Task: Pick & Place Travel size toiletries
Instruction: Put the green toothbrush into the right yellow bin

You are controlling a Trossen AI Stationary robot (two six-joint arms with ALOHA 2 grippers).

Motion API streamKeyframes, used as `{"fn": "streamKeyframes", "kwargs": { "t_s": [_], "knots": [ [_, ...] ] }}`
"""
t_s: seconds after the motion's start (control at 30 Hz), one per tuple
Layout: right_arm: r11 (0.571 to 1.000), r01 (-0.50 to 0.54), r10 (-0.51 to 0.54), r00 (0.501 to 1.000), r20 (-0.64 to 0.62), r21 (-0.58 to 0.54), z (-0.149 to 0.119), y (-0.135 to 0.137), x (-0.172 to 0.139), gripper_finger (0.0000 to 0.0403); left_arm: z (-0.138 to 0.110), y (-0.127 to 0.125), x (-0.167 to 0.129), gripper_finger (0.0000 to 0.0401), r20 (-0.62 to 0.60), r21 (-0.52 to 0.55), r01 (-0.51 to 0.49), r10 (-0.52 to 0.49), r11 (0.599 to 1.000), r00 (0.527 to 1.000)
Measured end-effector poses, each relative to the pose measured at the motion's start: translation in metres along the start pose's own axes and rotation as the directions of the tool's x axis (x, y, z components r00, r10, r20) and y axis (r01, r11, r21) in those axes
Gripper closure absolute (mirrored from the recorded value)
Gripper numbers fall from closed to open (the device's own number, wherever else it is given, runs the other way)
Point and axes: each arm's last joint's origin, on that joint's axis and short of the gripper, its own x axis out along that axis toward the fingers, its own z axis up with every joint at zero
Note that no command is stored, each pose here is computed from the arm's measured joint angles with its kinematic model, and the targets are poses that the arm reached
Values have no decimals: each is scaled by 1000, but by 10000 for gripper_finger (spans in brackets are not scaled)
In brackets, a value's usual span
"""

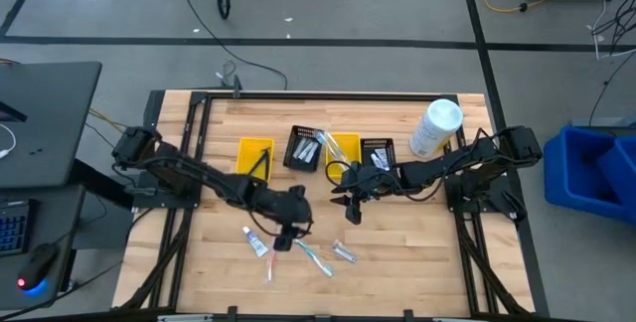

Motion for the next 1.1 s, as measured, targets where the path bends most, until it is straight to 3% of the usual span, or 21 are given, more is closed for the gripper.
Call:
{"fn": "streamKeyframes", "kwargs": {
  "t_s": [0.33,0.77,1.0,1.1],
  "knots": [
    [1000,0,0,1000,0,0,0,0,0,249,-5,-21,1,227,-8,52,14,-14,999,1000],
    [1000,0,0,1000,0,3,0,0,0,247,-52,-26,62,216,-194,120,30,-6,992,981],
    [1000,0,0,1000,0,3,0,0,0,257,-61,-25,68,218,-247,138,20,15,990,969],
    [1000,0,0,1000,1,2,0,0,0,258,-61,-24,67,237,-245,152,0,38,988,969]
  ]
}}
